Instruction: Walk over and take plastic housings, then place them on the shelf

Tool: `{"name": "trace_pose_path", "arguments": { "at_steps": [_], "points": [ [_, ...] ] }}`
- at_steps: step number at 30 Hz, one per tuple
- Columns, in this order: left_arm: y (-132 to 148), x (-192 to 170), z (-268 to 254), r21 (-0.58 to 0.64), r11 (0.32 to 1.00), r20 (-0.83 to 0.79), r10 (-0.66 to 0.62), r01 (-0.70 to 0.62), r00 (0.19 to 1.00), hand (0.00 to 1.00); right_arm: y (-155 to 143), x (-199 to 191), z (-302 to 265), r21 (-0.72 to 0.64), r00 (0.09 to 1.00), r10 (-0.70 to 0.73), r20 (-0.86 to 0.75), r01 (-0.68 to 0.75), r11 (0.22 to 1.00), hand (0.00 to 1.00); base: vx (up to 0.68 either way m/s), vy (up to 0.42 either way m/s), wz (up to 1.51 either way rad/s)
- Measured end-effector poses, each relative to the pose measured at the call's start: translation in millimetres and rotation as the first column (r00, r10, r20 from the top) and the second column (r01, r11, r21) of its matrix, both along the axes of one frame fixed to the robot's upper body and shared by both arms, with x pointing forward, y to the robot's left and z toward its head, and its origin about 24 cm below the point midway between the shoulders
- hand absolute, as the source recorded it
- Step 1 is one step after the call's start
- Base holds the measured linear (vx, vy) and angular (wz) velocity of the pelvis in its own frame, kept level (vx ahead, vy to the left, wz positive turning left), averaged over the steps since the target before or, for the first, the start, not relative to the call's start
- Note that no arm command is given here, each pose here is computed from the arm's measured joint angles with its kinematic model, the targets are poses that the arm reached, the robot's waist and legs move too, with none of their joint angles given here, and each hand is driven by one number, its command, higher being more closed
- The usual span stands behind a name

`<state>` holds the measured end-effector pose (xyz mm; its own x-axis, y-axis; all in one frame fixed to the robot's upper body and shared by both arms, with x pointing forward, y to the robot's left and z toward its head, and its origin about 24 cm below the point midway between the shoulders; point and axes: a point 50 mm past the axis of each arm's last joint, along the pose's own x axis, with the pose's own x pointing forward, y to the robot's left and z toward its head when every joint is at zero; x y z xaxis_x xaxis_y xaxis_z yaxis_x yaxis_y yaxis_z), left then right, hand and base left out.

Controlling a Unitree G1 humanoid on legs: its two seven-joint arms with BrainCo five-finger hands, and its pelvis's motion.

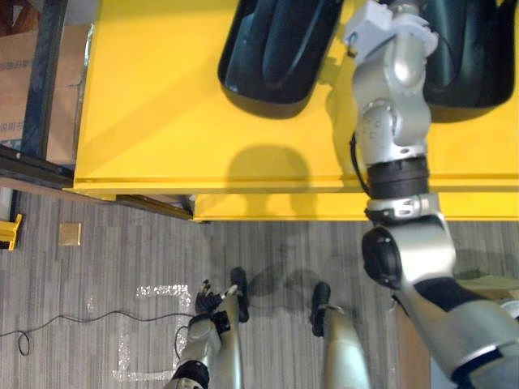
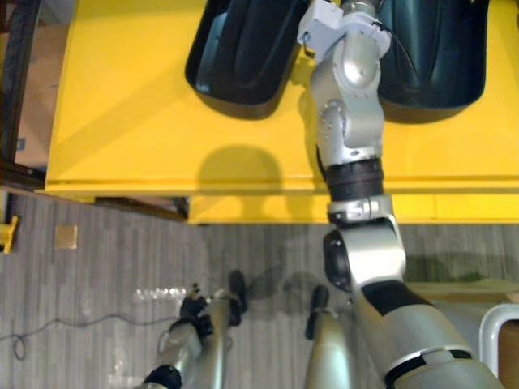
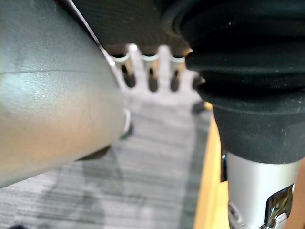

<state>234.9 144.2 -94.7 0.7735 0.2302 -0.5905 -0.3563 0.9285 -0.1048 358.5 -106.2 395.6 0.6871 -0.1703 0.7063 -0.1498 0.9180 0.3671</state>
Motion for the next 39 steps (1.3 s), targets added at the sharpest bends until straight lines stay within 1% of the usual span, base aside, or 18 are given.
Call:
{"name": "trace_pose_path", "arguments": {
  "at_steps": [9, 17, 21, 28, 33, 39],
  "points": [
    [-0.9, 0.3, 0.2, -0.012, 1.000, 0.006, -0.010, 0.010, 1.000, 0.00, 1.7, 10.1, 5.6, 0.001, 0.998, 0.012, -0.056, -0.012, 1.000, 0.00, 0.03, -0.006, 0.01],
    [-2.0, 0.0, -0.3, -0.019, 1.000, 0.007, -0.022, 0.022, 1.000, 0.00, 0.9, 11.1, 22.8, -0.032, 0.998, 0.008, -0.069, -0.010, 0.999, 0.00, 0.00, -0.003, 0.01],
    [-5.3, -2.9, -2.5, -0.011, 0.999, -0.004, -0.052, 0.052, 0.999, 0.00, 1.2, 12.5, 21.6, -0.050, 0.997, -0.001, -0.077, -0.003, 0.999, 0.00, 0.01, -0.012, 0.03],
    [-6.0, -3.3, -3.0, -0.013, 0.998, -0.006, -0.059, 0.059, 0.998, 0.00, -6.8, 13.0, 22.9, -0.032, 0.997, -0.004, -0.080, 0.001, 1.000, 0.00, 0.04, -0.011, 0.05],
    [-6.4, -3.6, -3.2, -0.013, 0.998, -0.007, -0.063, 0.063, 0.998, 0.00, -9.2, 19.9, 18.0, -0.023, 0.992, -0.004, -0.127, 0.001, 1.000, 0.00, 0.03, -0.007, 0.00],
    [-7.2, -7.9, -5.6, -0.003, 0.997, -0.015, -0.083, 0.083, 0.996, 0.00, -22.3, 20.4, 20.2, 0.014, 0.991, 0.007, -0.135, -0.005, 1.000, 0.00, 0.00, 0.000, 0.01]
  ]
}}
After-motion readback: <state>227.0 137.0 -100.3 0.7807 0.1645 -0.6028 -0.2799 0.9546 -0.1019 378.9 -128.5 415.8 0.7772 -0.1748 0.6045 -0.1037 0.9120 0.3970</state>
